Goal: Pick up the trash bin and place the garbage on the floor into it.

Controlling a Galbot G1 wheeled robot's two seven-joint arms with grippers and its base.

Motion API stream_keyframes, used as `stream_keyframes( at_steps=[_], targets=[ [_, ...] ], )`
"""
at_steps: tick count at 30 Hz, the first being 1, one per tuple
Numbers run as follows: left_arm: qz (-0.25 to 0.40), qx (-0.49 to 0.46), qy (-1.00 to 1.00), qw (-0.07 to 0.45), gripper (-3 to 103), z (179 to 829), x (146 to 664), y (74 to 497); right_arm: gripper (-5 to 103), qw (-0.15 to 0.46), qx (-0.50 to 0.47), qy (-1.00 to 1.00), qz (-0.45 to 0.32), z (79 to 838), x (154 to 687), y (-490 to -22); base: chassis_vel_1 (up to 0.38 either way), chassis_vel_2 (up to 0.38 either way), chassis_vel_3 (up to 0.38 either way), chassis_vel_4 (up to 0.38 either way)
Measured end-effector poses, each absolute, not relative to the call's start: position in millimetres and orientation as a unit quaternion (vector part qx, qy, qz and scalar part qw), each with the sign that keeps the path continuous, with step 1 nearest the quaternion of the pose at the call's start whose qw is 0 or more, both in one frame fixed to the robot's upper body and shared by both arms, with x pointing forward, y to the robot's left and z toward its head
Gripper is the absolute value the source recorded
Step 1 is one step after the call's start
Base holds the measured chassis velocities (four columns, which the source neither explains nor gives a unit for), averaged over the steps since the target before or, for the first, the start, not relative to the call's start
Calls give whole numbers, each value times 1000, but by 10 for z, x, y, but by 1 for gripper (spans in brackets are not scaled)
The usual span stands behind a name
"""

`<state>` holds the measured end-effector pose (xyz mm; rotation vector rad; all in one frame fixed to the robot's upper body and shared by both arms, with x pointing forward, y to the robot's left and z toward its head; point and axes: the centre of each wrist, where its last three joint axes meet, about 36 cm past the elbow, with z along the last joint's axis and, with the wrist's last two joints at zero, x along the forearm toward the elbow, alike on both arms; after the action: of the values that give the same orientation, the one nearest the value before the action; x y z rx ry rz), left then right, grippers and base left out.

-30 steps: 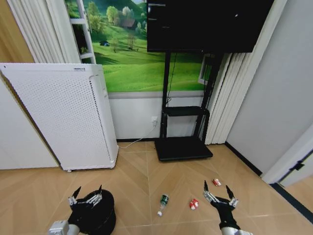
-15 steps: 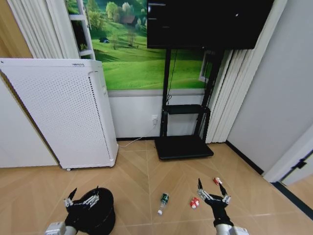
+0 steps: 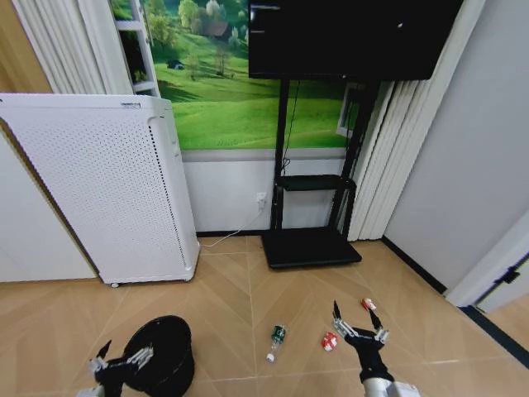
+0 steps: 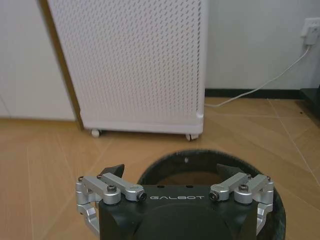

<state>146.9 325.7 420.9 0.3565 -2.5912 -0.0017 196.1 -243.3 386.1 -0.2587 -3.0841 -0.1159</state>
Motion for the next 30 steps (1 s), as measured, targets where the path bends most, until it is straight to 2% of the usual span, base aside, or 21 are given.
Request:
stream_keyframes(
  at_steps=[1, 3, 4, 9, 12, 18, 20, 24, 25, 26, 28, 29, 30],
  targets=[
    [32, 141, -950, 278, 100, 4140, 1406, 3338, 100, 24, -84, -995, -38, 3838, 1967, -2436, 0, 0, 0, 0],
    [48, 147, -946, 285, 100, 4106, 1387, 3373, 100, 25, -85, -995, -38, 3830, 1968, -2436, 0, 0, 0, 0],
    [90, 159, -937, 297, 100, 4039, 1368, 3443, 100, 27, -85, -995, -38, 3811, 1965, -2433, 0, 0, 0, 0],
    [142, 172, -925, 307, 100, 3988, 1397, 3515, 100, 31, -84, -995, -36, 3785, 1954, -2418, 0, 0, 0, 0],
    [213, 177, -907, 316, 100, 3959, 1534, 3615, 100, 32, -72, -997, -22, 3739, 1926, -2389, 0, 0, 0, 0],
    [264, 183, -885, 337, 100, 3934, 1637, 3662, 100, 35, -69, -997, -19, 3721, 1912, -2387, 0, 0, 0, 0],
    [293, 192, -865, 359, 100, 3849, 1717, 3667, 100, 36, -81, -996, -19, 3708, 1899, -2452, 0, 0, 0, 0],
    [309, 194, -857, 364, 103, 3806, 1778, 3686, 100, 36, -90, -995, -24, 3708, 1893, -2477, 0, 0, 0, 0],
    [318, 193, -853, 365, 95, 3747, 1838, 3723, 100, 39, -92, -995, -22, 3691, 1875, -2486, 0, 0, 0, 0],
    [318, 193, -853, 365, 95, 3747, 1838, 3723, 100, 39, -92, -995, -22, 3691, 1875, -2486, 0, 0, 0, 0],
    [333, 193, -847, 367, 85, 3652, 1968, 3794, 100, 41, -86, -995, -12, 3661, 1826, -2446, 0, 0, 0, 0],
    [333, 193, -847, 367, 85, 3652, 1968, 3794, 100, 41, -86, -995, -12, 3661, 1826, -2446, 0, 0, 0, 0],
    [341, 193, -843, 369, 79, 3629, 2022, 3817, 100, 42, -83, -996, -12, 3652, 1814, -2413, 0, 0, 0, 0]
  ],
)
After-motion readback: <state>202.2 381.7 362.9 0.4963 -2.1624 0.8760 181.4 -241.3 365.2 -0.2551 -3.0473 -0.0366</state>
